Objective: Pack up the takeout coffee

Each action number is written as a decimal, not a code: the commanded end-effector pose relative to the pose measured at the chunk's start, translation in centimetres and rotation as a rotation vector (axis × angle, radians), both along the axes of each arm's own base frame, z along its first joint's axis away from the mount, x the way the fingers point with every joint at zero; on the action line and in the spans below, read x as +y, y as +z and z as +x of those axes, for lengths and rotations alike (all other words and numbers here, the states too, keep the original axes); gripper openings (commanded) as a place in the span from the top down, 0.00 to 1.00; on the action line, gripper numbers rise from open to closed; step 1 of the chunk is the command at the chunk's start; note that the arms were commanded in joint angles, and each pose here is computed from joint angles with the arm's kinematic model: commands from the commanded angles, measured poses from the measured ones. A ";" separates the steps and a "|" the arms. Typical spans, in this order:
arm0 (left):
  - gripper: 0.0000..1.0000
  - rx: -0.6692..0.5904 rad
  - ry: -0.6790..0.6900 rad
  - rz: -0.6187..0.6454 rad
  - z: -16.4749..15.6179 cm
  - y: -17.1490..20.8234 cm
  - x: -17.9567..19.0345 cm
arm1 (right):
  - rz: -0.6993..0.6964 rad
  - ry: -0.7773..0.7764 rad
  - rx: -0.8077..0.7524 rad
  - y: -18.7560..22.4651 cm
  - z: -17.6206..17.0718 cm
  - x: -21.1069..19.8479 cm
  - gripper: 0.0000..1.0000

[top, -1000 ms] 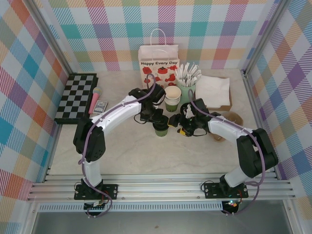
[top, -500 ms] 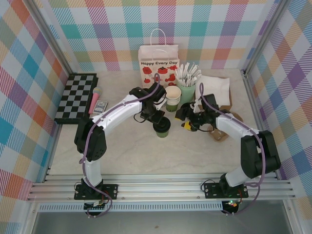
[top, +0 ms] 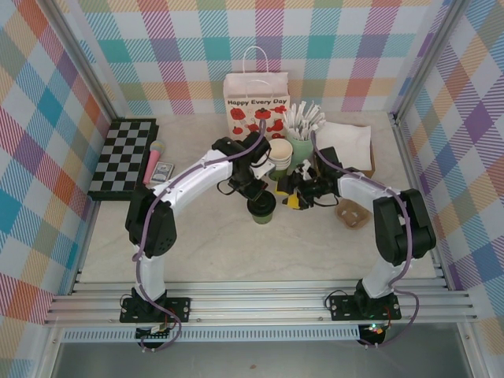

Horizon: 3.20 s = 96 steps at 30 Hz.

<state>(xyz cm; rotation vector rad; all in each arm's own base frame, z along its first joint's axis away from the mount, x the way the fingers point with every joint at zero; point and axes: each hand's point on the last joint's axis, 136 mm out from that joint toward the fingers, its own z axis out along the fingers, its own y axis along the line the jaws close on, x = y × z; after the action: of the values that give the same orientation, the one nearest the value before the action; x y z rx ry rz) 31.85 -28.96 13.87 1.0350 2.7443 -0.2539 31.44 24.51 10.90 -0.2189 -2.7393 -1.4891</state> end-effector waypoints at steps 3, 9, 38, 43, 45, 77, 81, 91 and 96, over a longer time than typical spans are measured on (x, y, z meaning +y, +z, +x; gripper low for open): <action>1.00 0.056 -0.037 0.033 -1.0 -1.1 0.0 | 0.031 0.046 0.026 -0.2 -0.5 0.9 0.38; 1.00 0.079 -0.030 0.044 -1.0 -2.0 0.0 | -0.025 0.034 0.062 -2.2 -1.1 0.5 0.40; 1.00 0.086 0.402 -0.050 -2.1 1.2 1.2 | -0.049 -0.104 -0.143 1.4 -1.3 -1.3 0.02; 1.00 0.075 0.496 -0.032 -2.4 0.3 1.9 | -0.022 -0.167 -0.165 1.6 -0.6 -1.2 0.00; 1.00 0.062 0.530 -0.033 -2.3 0.1 2.2 | -0.027 -0.185 -0.184 1.8 -0.5 -1.0 0.00; 1.00 -0.037 1.107 0.013 -0.7 -0.7 4.6 | 0.114 -0.205 -0.466 1.4 -3.0 2.8 0.01; 1.00 -0.011 1.124 0.031 -0.6 -1.2 4.1 | 0.103 -0.168 -0.435 0.4 -2.7 3.5 0.02; 1.00 0.040 1.136 0.080 -0.9 -2.8 3.7 | 0.119 -0.118 -0.426 -0.1 -2.1 4.8 0.03; 1.00 0.049 1.135 0.087 -1.1 -3.4 3.6 | 0.083 -0.136 -0.385 -1.6 -1.9 4.5 0.04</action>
<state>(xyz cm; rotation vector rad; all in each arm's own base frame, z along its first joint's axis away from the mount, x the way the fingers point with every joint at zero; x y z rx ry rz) 32.38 -25.38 13.50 -0.5976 2.8001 -0.0605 29.14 28.32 8.95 -0.1808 -2.9963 -1.8185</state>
